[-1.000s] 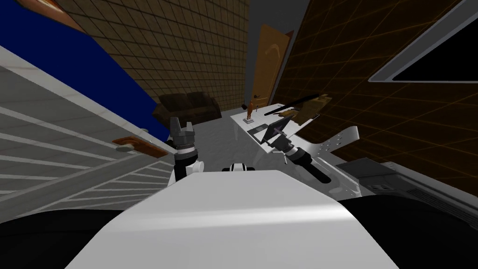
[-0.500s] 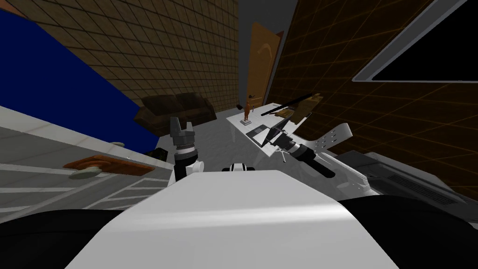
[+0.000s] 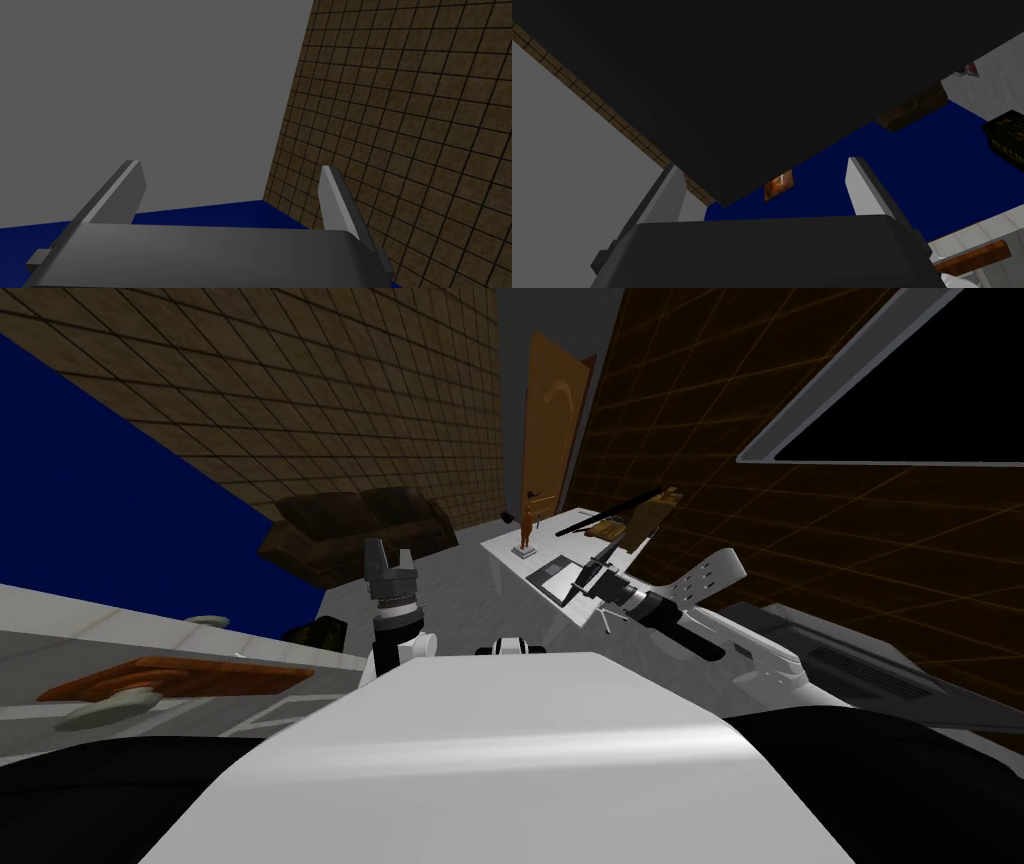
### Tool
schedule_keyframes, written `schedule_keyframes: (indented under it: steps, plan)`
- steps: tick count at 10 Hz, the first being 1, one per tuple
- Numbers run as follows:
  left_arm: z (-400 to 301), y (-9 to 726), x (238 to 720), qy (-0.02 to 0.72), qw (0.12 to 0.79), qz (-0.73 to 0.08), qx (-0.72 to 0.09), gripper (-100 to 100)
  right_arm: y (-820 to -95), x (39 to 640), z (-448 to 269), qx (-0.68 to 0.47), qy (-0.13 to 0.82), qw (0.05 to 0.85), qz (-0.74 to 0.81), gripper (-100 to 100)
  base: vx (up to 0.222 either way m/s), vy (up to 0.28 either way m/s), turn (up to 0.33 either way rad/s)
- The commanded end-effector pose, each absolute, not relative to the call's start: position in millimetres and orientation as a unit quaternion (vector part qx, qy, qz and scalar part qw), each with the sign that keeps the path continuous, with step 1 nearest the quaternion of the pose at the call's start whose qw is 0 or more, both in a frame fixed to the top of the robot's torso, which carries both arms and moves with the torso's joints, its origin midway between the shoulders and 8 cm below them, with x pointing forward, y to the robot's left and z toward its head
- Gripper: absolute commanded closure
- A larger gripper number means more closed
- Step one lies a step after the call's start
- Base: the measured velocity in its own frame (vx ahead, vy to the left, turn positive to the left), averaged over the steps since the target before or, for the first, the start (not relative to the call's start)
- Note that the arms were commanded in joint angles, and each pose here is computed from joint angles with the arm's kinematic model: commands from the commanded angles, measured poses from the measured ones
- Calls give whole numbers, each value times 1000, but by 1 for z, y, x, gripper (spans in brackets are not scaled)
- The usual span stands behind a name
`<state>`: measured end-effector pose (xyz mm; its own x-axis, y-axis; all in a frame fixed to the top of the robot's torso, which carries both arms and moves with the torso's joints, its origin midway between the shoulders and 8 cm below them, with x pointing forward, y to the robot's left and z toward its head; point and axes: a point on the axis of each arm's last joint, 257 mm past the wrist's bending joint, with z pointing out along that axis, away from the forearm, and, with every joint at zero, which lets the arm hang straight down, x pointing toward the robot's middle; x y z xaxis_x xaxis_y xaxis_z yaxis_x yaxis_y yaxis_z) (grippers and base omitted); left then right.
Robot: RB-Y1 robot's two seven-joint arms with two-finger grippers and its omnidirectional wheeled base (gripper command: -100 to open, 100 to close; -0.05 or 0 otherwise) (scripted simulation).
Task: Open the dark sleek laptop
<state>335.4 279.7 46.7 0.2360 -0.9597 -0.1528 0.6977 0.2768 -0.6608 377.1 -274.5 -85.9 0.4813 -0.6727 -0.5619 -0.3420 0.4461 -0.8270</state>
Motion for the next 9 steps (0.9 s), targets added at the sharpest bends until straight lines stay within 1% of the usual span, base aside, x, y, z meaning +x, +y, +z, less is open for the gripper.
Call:
schedule_keyframes:
  steps: [1, 2, 5, 9]
  plan:
    - [47, 280, 335, 277, 750, -553, -237, 0, -275, 378, -83, -513, 495, 691, -120, -100, 45, 52, 1]
    - [47, 280, 335, 277, 750, -553, -237, 0, -275, 379, -83, -512, 495, 691, -120, 100, 11, 4, -8]
    - [47, 280, 335, 277, 750, -553, -237, 0, -278, 379, -82, -536, 508, 665, -117, 100, 62, 42, -77]
    - [47, 280, 335, 277, 750, -553, -237, 0, -276, 378, -84, -562, 519, 635, -108, 100, 49, 35, -42]
